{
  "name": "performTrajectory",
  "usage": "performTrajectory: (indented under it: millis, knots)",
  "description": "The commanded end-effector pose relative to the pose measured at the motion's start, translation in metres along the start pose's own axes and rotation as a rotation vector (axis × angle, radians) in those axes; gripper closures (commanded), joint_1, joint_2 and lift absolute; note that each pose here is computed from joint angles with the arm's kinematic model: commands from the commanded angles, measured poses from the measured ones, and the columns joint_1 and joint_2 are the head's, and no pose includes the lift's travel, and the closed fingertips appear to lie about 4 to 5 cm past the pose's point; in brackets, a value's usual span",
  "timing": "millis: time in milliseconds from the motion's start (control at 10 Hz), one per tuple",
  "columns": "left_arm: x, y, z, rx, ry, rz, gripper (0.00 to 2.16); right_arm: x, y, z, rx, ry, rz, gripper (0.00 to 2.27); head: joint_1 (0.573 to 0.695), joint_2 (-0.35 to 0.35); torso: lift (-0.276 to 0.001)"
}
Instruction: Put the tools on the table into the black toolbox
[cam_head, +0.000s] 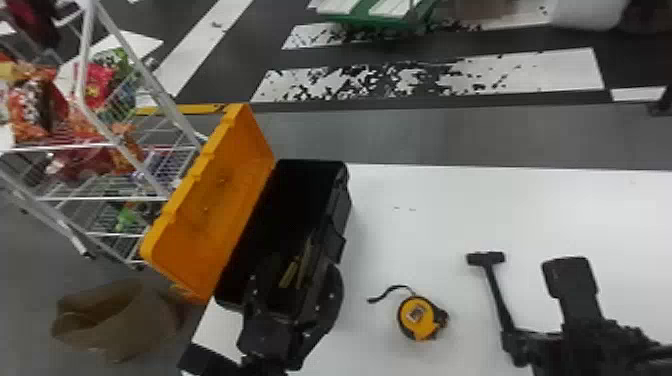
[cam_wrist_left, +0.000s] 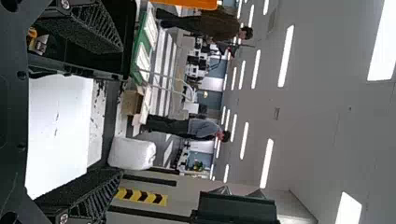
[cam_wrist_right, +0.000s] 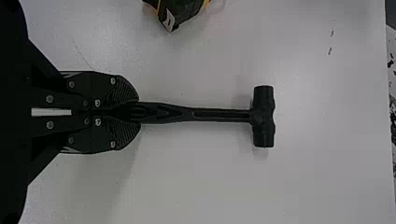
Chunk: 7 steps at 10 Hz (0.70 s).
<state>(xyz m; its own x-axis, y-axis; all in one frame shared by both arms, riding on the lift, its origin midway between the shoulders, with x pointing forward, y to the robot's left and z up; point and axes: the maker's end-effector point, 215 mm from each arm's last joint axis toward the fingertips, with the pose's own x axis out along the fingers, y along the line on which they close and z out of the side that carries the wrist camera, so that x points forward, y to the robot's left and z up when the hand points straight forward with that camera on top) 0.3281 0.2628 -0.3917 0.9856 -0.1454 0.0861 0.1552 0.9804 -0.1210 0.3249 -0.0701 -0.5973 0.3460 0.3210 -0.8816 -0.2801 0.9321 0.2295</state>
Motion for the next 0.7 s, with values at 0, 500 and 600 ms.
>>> performTrajectory:
  millis: [0,500,600]
  knots:
    - [0.0,-0.001,0.0,-0.001,0.001,-0.001,0.07,-0.001,0.001,0.003,0.005,-0.031,0.004,2.24,0.695,0.335,-0.039]
    - [0.007,-0.005,0.018,-0.008,-0.037,-0.016,0.07,-0.028,0.011,0.017,-0.039,-0.126,-0.011,2.24,0.695,0.325,-0.039]
    - [0.008,-0.006,0.026,-0.009,-0.049,-0.024,0.07,-0.03,0.017,0.019,-0.055,-0.143,-0.001,2.24,0.695,0.326,-0.039]
